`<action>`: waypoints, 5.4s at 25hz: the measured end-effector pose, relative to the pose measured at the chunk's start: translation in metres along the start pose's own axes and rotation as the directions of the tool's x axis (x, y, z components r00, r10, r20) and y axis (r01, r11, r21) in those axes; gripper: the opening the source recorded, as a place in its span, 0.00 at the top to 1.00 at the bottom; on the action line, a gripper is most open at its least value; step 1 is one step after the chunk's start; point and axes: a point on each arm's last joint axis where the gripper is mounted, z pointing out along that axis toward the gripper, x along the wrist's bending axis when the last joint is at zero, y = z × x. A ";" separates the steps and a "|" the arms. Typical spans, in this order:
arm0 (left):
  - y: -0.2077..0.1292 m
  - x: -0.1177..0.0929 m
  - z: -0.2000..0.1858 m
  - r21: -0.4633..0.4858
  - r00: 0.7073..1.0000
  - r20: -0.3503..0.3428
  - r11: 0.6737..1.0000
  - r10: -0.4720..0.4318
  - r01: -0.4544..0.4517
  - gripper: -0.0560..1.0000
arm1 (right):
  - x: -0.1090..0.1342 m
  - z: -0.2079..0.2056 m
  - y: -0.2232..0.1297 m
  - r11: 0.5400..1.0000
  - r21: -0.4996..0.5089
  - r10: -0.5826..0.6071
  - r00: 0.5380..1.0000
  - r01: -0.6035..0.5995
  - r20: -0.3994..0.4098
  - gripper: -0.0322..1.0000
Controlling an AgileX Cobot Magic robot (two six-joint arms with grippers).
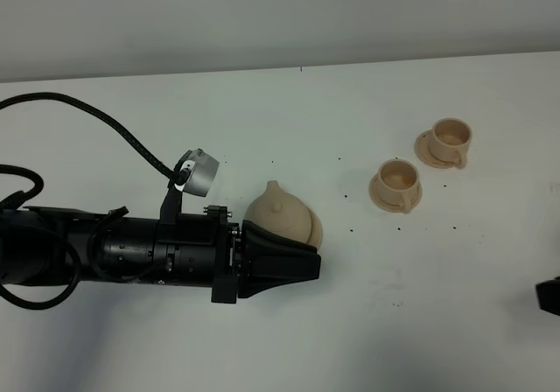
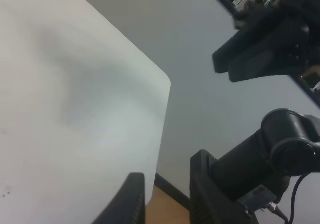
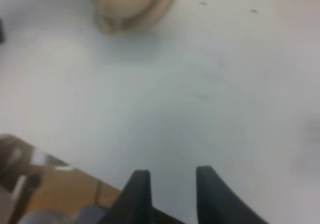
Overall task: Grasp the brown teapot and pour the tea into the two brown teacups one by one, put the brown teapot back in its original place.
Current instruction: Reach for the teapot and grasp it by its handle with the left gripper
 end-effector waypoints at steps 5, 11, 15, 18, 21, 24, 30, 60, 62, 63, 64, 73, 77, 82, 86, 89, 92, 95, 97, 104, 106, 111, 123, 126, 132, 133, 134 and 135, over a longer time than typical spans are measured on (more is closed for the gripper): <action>0.002 0.001 0.000 -0.017 1.000 -0.008 1.000 -0.002 0.002 0.72 | -0.002 -0.033 -0.027 0.997 -0.026 0.083 0.965 -0.079 0.247 0.74; 0.002 0.005 0.000 -0.025 0.998 -0.059 1.000 -0.012 0.010 0.72 | 0.002 -0.064 -0.060 0.995 -0.076 0.091 0.903 -0.065 0.419 0.74; 0.002 0.008 0.000 -0.018 0.996 -0.084 1.000 -0.012 0.010 0.72 | 0.011 -0.077 -0.075 0.986 -0.167 0.088 0.900 -0.017 0.428 0.74; 0.001 0.013 -0.001 -0.006 0.991 -0.136 1.000 -0.015 0.014 0.72 | 0.015 -0.083 -0.088 0.977 -0.214 0.084 0.895 0.013 0.437 0.74; 0.003 0.021 -0.002 0.007 0.973 -0.228 0.999 -0.033 0.035 0.72 | 0.014 -0.080 -0.102 0.975 -0.222 0.087 0.886 0.018 0.455 0.74; 0.006 0.031 -0.004 0.021 0.944 -0.328 0.999 -0.025 0.033 0.72 | 0.016 -0.083 -0.108 0.965 -0.261 0.097 0.885 0.028 0.455 0.74; 0.028 0.038 -0.009 0.014 0.894 -0.447 0.999 0.036 -0.033 0.72 | 0.016 -0.083 -0.108 0.965 -0.262 0.102 0.885 0.023 0.454 0.74; 0.116 -0.011 -0.027 0.241 0.634 -0.717 0.957 0.288 -0.163 0.72 | 0.013 -0.074 -0.101 0.938 -0.341 0.104 0.894 0.057 0.436 0.74; 0.121 -0.013 -0.031 0.233 0.621 -0.748 0.969 0.231 -0.081 0.72 | 0.013 -0.074 -0.101 0.938 -0.341 0.104 0.894 0.057 0.436 0.74; 0.121 -0.014 -0.034 0.247 0.608 -0.763 0.968 0.220 -0.041 0.72 | 0.013 -0.074 -0.101 0.938 -0.341 0.104 0.894 0.057 0.436 0.74; 0.122 -0.015 -0.036 0.241 0.594 -0.783 0.970 0.186 0.013 0.72 | 0.013 -0.074 -0.101 0.938 -0.341 0.104 0.894 0.057 0.436 0.74; 0.107 -0.025 -0.050 0.244 0.506 -0.862 0.888 0.016 0.389 0.72 | 0.013 -0.074 -0.101 0.938 -0.341 0.104 0.894 0.057 0.436 0.74; 0.101 -0.024 -0.043 0.235 0.531 -0.846 0.864 -0.043 0.446 0.72 | 0.013 -0.074 -0.101 0.938 -0.341 0.104 0.894 0.057 0.436 0.74; 0.086 -0.016 -0.006 0.286 0.585 -0.809 0.839 -0.048 0.464 0.72 | 0.013 -0.074 -0.101 0.938 -0.342 0.105 0.894 0.056 0.435 0.73; 0.067 0.001 0.024 0.351 0.604 -0.797 0.797 -0.022 0.492 0.72 | 0.013 -0.074 -0.101 0.938 -0.342 0.105 0.894 0.056 0.435 0.74; 0.058 0.013 0.033 0.349 0.594 -0.803 0.775 -0.042 0.527 0.72 | 0.013 -0.074 -0.101 0.938 -0.342 0.105 0.894 0.056 0.435 0.74; 0.054 0.018 0.036 0.340 0.587 -0.808 0.766 -0.060 0.546 0.72 | 0.013 -0.074 -0.101 0.938 -0.342 0.105 0.894 0.056 0.435 0.74; 0.055 0.018 0.036 0.332 0.586 -0.807 0.769 -0.068 0.546 0.71 | 0.013 -0.074 -0.101 0.938 -0.342 0.105 0.894 0.056 0.435 0.74; 0.055 0.018 0.036 0.332 0.586 -0.807 0.769 -0.068 0.546 0.69 | 0.013 -0.074 -0.101 0.938 -0.342 0.105 0.894 0.056 0.435 0.74; 0.055 0.018 0.036 0.318 0.578 -0.812 0.768 -0.081 0.556 0.60 | 0.013 -0.074 -0.101 0.938 -0.342 0.105 0.894 0.056 0.435 0.74; 0.055 0.018 0.036 0.291 0.560 -0.822 0.768 -0.104 0.570 0.58 | 0.013 -0.074 -0.101 0.938 -0.342 0.105 0.894 0.056 0.435 0.74; 0.059 0.021 0.038 0.228 0.535 -0.832 0.791 -0.144 0.567 0.58 | 0.013 -0.074 -0.101 0.938 -0.342 0.105 0.894 0.056 0.435 0.74; 0.058 0.022 0.036 0.200 0.512 -0.841 0.781 -0.172 0.592 0.58 | 0.013 -0.074 -0.101 0.938 -0.342 0.105 0.894 0.056 0.435 0.74; 0.055 0.026 0.038 0.189 0.497 -0.848 0.770 -0.185 0.610 0.58 | 0.013 -0.074 -0.101 0.938 -0.343 0.105 0.894 0.056 0.435 0.74; 0.048 0.039 0.044 0.162 0.469 -0.859 0.760 -0.206 0.630 0.58 | 0.013 -0.074 -0.101 0.938 -0.343 0.105 0.894 0.056 0.435 0.74; 0.048 0.040 0.044 0.154 0.464 -0.860 0.760 -0.211 0.632 0.58 | 0.013 -0.074 -0.101 0.938 -0.343 0.105 0.894 0.056 0.435 0.74; 0.047 0.042 0.045 0.147 0.458 -0.862 0.758 -0.216 0.636 0.58 | 0.013 -0.074 -0.101 0.938 -0.343 0.105 0.894 0.056 0.435 0.74; 0.046 0.044 0.046 0.142 0.453 -0.864 0.757 -0.220 0.638 0.58 | 0.013 -0.074 -0.101 0.938 -0.343 0.106 0.894 0.055 0.434 0.74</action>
